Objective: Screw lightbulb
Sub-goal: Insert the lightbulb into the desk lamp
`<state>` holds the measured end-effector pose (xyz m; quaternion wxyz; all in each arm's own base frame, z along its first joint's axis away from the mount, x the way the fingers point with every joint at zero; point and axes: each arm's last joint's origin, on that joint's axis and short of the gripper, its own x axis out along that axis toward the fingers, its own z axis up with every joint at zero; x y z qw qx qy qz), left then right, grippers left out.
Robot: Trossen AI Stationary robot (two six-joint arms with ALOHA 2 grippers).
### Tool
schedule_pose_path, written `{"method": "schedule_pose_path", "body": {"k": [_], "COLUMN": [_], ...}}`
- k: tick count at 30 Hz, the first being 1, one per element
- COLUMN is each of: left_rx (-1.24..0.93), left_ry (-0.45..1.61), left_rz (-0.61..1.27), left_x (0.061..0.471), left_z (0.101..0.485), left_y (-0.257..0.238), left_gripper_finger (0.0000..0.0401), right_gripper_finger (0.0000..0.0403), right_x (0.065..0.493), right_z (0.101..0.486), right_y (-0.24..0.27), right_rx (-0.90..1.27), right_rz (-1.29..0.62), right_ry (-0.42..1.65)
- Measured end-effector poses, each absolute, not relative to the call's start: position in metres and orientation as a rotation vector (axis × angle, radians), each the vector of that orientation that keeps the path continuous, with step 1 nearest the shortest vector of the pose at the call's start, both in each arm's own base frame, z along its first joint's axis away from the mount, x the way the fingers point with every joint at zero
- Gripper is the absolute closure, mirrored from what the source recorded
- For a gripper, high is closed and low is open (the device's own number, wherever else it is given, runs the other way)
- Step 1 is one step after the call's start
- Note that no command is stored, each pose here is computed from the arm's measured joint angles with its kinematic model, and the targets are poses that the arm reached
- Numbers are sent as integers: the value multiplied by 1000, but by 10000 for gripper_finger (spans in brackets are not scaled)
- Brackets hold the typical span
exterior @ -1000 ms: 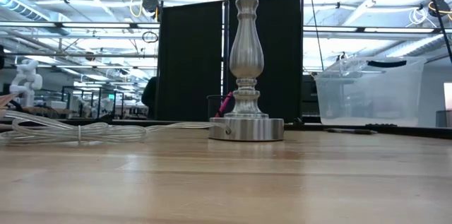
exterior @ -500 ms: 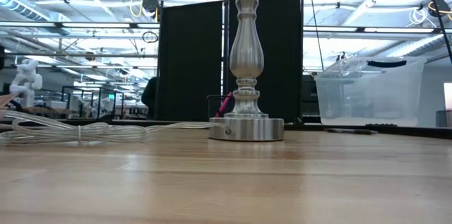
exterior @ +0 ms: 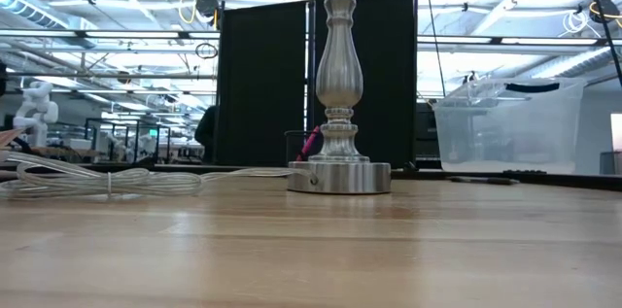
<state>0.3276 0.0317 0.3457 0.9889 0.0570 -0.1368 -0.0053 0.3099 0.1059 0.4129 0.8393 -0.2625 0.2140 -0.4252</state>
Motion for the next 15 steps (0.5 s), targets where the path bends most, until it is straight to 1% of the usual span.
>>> {"method": "schedule_pose_path", "body": {"k": [5, 15], "left_rx": [111, 92], "left_ry": [-300, -288], "left_rz": [-6, -33], "left_x": [325, 326], "left_z": [340, 339], "left_y": [32, 28], "left_gripper_finger": [297, 297], "right_gripper_finger": [403, 403], "right_x": [311, 313], "right_z": [414, 415], "right_y": [105, 105], "right_rx": [-557, -571], "right_rz": [-888, -878], "right_ry": [455, 461]}}
